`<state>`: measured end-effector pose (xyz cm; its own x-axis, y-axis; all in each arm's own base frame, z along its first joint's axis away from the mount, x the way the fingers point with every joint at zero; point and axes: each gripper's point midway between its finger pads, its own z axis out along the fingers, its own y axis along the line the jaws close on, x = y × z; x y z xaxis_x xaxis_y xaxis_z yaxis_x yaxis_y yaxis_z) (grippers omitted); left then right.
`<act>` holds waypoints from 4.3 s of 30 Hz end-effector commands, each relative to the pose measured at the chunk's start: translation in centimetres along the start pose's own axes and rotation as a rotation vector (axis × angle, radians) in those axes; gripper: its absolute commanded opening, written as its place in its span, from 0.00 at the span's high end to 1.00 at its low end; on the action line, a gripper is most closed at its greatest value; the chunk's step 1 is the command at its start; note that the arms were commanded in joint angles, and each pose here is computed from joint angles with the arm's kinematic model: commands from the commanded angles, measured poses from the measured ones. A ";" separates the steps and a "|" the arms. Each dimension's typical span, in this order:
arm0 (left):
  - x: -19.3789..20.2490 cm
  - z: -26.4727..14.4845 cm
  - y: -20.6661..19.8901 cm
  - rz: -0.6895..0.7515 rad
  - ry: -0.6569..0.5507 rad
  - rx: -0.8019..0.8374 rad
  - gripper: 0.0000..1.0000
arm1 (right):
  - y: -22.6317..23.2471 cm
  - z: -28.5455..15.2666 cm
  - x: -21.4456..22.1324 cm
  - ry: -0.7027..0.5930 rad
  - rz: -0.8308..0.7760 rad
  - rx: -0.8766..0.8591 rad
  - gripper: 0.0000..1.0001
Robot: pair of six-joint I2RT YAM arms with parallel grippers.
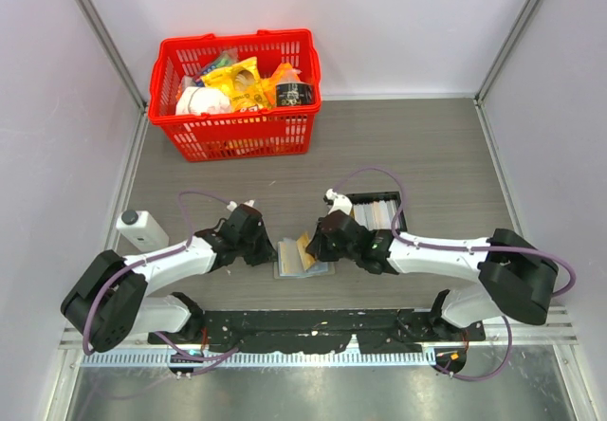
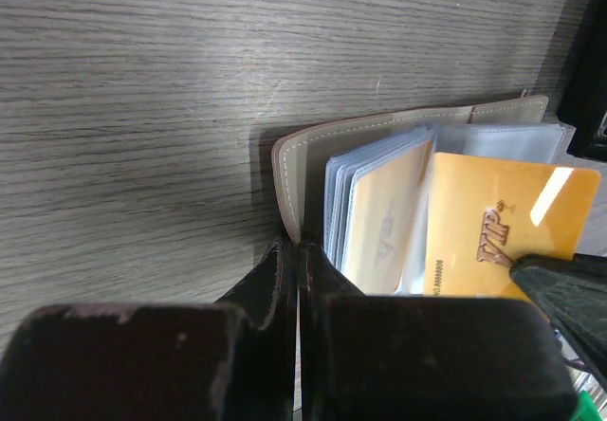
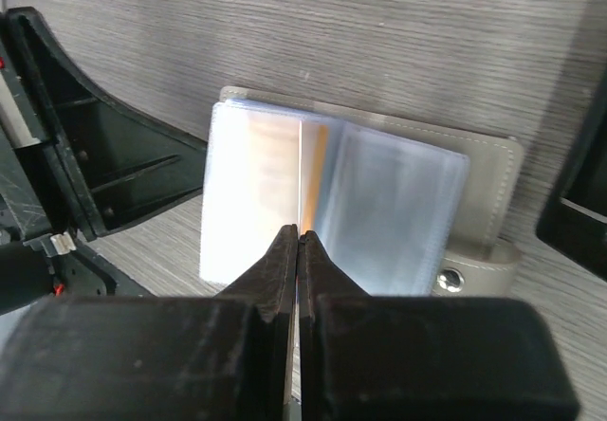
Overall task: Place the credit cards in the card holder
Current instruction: Insert the credit card into the card holder.
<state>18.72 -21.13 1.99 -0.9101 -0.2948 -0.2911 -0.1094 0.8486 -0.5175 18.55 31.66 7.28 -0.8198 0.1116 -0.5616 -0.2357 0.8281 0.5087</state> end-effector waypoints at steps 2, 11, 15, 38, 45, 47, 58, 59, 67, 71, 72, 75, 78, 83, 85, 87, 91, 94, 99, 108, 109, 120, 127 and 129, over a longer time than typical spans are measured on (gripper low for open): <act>0.6 0.1 1.5 -0.006 0.005 -0.050 1.00 | 3.5 0.4 -0.8 -0.030 0.063 -0.152 0.99; 0.8 0.1 1.9 -0.012 0.003 -0.059 1.00 | -0.7 0.4 -0.4 -0.122 0.163 -0.065 0.99; 0.8 0.1 1.9 -0.017 0.002 -0.060 1.00 | -1.5 0.4 -0.2 -0.162 0.202 -0.086 0.99; 0.8 0.7 1.9 -0.026 0.010 -0.065 1.00 | -1.2 2.2 2.3 -0.083 0.279 -0.146 0.99; 1.0 0.7 2.1 -0.028 0.011 -0.068 1.00 | -1.1 1.9 2.5 -0.072 0.296 -0.153 0.99; 1.0 0.7 2.2 -0.028 0.010 -0.075 1.00 | -1.5 1.5 2.8 -0.067 0.302 -0.140 0.99; 0.7 0.6 2.2 -0.029 -0.002 -0.078 1.00 | -2.6 1.0 3.2 -0.064 0.297 -0.070 0.99; 0.7 0.6 2.2 -0.030 0.000 -0.078 1.00 | -2.7 1.2 3.3 -0.053 0.298 -0.055 0.99; 0.8 0.7 2.1 -0.030 0.003 -0.072 1.00 | -2.6 1.7 3.4 -0.047 0.309 -0.041 0.99; 0.8 0.6 2.0 -0.029 0.005 -0.069 1.00 | -2.0 2.3 3.4 -0.032 0.304 -0.046 0.99; 0.8 0.6 2.0 -0.029 0.005 -0.069 1.00 | -1.9 2.4 3.4 -0.034 0.303 -0.054 0.99; 0.8 0.6 2.1 -0.028 0.005 -0.071 1.00 | -1.6 2.5 3.6 -0.021 0.300 -0.058 0.99; 0.9 0.6 2.2 -0.028 0.003 -0.073 1.00 | -2.1 2.4 3.6 -0.023 0.300 -0.046 0.99; 0.8 0.6 2.3 -0.029 0.003 -0.078 1.00 | -3.2 1.4 3.3 -0.058 0.292 -0.008 0.99; 0.9 0.7 2.3 -0.034 -0.002 -0.068 1.00 | -3.1 0.8 2.8 -0.083 0.300 -0.023 0.99; 0.9 0.8 2.2 -0.035 0.002 -0.065 1.00 | -2.7 1.1 2.8 -0.070 0.291 -0.029 0.99; 0.7 0.8 1.8 -0.030 0.006 -0.063 1.00 | -1.8 2.7 4.3 0.006 0.279 -0.055 0.99; 0.7 0.7 1.8 -0.029 0.004 -0.062 1.00 | -1.2 3.3 4.6 0.025 0.282 -0.076 0.99; 0.7 0.6 2.0 -0.031 -0.003 -0.069 1.00 | -1.0 2.8 4.2 0.017 0.286 -0.086 0.99; 0.5 0.8 1.8 -0.026 0.004 -0.070 1.00 | -2.2 1.2 2.1 -0.067 0.227 -0.011 0.68; 0.5 0.8 1.7 -0.024 0.004 -0.070 1.00 | -2.2 1.1 1.7 -0.077 0.209 -0.002 0.66; 0.6 0.8 1.5 -0.018 0.009 -0.058 1.00 | -1.3 2.8 1.7 -0.019 0.137 0.014 0.62; 0.7 0.8 1.6 -0.018 0.011 -0.057 1.00 | 0.1 3.8 1.6 0.010 0.102 -0.042 0.62; 0.7 0.8 1.6 -0.018 0.009 -0.058 1.00 | 0.7 4.1 1.8 0.031 0.073 -0.062 0.62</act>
<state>19.14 -21.69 1.93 -0.9015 -0.3314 -0.2784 -0.1353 0.8268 -0.5460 18.84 33.07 3.33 -0.8497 0.2129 -0.4824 -0.1314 0.8006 0.5846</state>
